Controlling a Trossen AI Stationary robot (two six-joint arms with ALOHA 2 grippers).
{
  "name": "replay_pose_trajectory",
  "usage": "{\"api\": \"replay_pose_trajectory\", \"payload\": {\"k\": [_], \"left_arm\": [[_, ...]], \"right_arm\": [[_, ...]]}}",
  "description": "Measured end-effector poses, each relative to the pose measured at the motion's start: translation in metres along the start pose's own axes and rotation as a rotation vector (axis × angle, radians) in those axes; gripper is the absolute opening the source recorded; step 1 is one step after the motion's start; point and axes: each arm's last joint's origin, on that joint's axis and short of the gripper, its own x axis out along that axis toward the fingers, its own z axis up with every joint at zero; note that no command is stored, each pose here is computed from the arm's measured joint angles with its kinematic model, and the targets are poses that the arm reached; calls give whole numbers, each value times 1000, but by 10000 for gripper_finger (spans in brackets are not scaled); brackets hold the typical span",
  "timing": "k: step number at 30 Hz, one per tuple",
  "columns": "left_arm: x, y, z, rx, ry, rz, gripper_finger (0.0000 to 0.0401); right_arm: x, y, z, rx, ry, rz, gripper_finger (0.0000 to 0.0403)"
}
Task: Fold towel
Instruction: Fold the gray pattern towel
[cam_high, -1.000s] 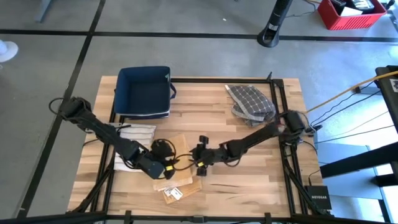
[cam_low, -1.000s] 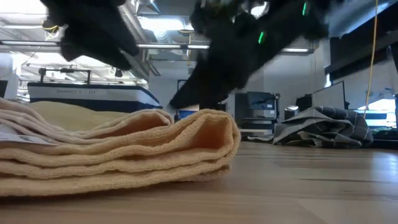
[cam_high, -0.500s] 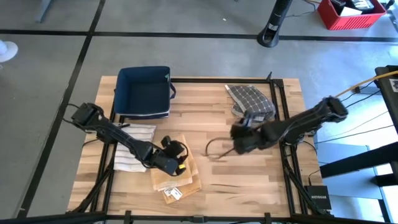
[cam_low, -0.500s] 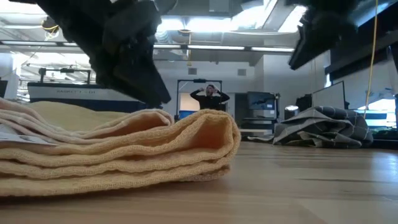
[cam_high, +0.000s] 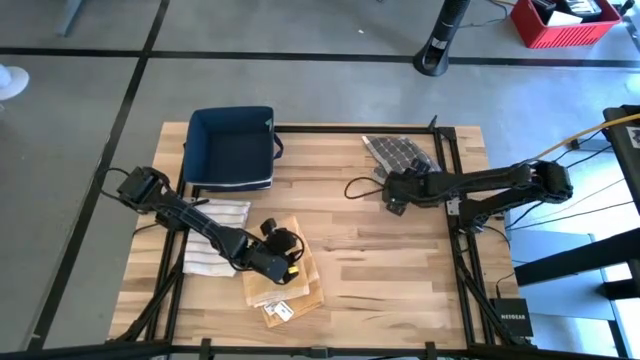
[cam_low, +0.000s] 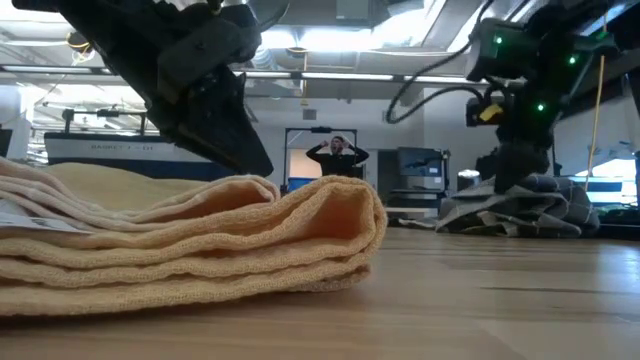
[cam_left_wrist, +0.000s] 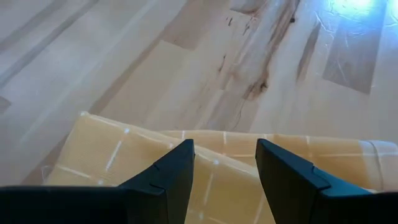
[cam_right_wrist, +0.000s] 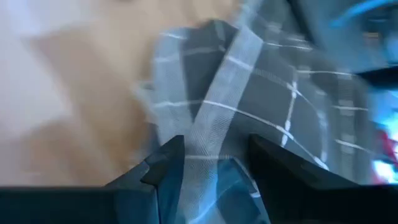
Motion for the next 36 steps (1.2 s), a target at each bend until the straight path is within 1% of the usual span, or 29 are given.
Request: {"api": "replay_pose_trajectory", "payload": {"k": [2,3,5,7,11,12,14,16,20,23,28,33,34,36], "left_arm": [[0,0,0,8,1,1,164],[0,0,0,8,2,1,164],[0,0,0,7,0,0,164],[0,0,0,10,1,1,164],[0,0,0,9,3,2,164],[0,0,0,6,2,2,164],[0,0,0,4,2,2,164],[0,0,0,3,2,2,164],[0,0,0,3,2,2,164],[0,0,0,3,2,2,164],[0,0,0,4,2,2,164],[-1,0,0,1,1,0,164],[-1,0,0,0,0,-1,164],[-1,-1,1,-2,-7,-7,164]], "right_arm": [[3,-5,1,20,-1,-72,179],[5,-7,1,29,2,-78,173],[7,-7,1,19,20,-27,152],[8,-6,2,9,29,30,119],[8,-7,2,6,30,16,28],[8,-7,2,6,29,12,16],[8,-7,2,14,29,14,14],[8,-5,2,30,32,49,15],[3,5,2,34,35,228,7],[-7,21,4,36,-20,332,5],[-34,54,5,25,-168,509,6],[-71,87,0,7,-352,707,5],[-78,92,-2,11,-389,731,6],[-90,100,-7,14,-464,733,4]]}}
